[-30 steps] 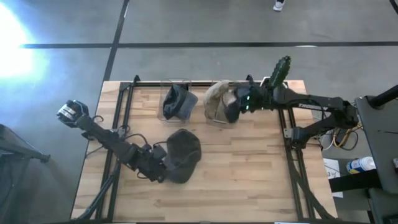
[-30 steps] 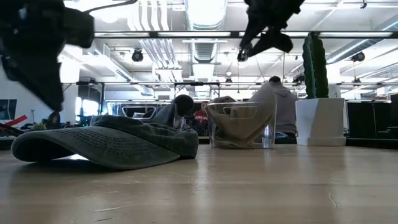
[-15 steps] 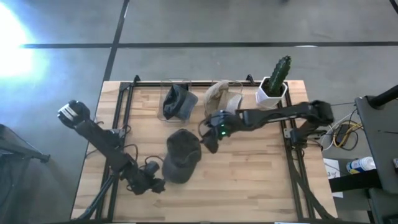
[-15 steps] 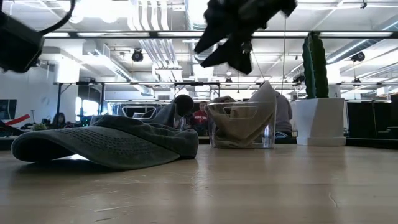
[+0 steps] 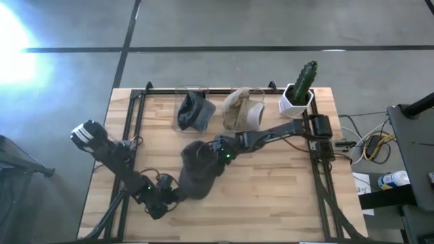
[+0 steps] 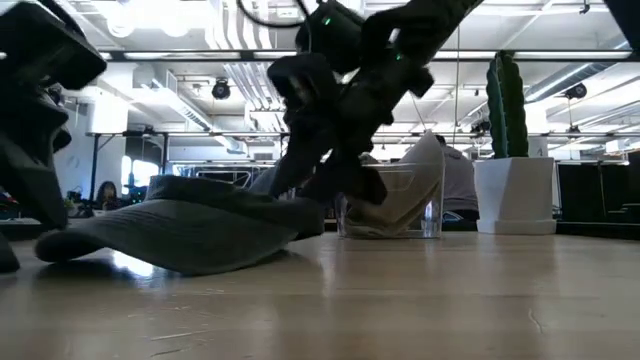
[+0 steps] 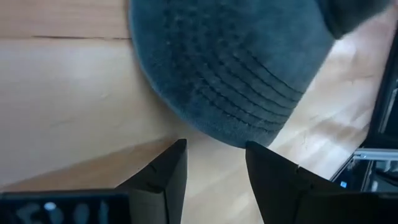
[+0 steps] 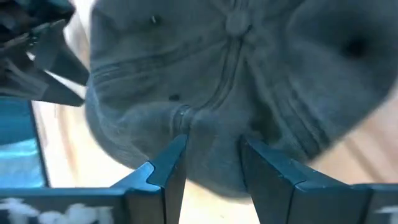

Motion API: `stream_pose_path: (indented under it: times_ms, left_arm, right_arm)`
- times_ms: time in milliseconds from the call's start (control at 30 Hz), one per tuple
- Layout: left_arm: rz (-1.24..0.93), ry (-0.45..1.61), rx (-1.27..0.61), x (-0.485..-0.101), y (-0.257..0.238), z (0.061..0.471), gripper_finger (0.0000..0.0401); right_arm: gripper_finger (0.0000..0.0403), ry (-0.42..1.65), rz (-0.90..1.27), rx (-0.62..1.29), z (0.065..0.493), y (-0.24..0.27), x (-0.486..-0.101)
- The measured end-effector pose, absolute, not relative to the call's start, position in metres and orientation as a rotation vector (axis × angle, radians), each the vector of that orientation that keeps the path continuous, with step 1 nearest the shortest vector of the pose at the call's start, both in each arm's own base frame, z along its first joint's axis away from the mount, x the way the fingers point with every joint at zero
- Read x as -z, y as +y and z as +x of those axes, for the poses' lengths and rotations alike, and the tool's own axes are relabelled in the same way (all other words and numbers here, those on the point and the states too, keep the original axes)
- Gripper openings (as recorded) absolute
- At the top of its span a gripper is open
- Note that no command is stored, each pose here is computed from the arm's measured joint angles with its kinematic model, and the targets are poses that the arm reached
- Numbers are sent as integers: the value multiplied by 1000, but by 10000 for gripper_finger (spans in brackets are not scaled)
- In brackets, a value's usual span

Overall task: Pick & Place hat
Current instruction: Put the black cap into the left transparent bin

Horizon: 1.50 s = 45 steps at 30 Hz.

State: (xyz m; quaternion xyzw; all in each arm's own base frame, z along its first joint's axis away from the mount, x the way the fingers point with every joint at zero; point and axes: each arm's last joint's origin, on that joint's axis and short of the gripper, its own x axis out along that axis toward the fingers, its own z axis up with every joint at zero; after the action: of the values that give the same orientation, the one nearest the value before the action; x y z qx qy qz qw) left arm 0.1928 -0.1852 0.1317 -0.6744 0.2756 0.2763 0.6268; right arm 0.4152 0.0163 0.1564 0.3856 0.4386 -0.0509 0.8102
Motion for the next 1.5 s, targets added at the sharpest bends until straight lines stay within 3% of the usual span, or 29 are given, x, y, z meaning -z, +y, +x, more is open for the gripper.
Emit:
stream_pose_path:
  times_ms: [367,633,733,900,1167,1333,1500]
  left_arm:
    - [-1479,308,-633,-134,-180,198,156]
    - [-1411,292,-619,-137,-177,199,150]
    - [-1386,281,-601,-143,-176,199,118]
    - [-1358,223,-589,-159,-170,196,22]
    - [-1202,156,-579,-205,-146,176,9]
    - [-1055,407,-607,-224,-131,163,8]
    - [-783,756,-357,-234,-141,166,7]
  right_arm:
    - [143,1111,921,-135,437,54,-125]
    - [143,1048,870,-157,449,60,-141]
    - [143,1005,845,-166,453,55,-153]
    - [143,973,833,-160,453,51,-164]
    - [143,834,678,-137,439,42,-216]
    - [143,682,593,-68,420,27,-267]
    - [144,605,542,-123,403,17,-299]
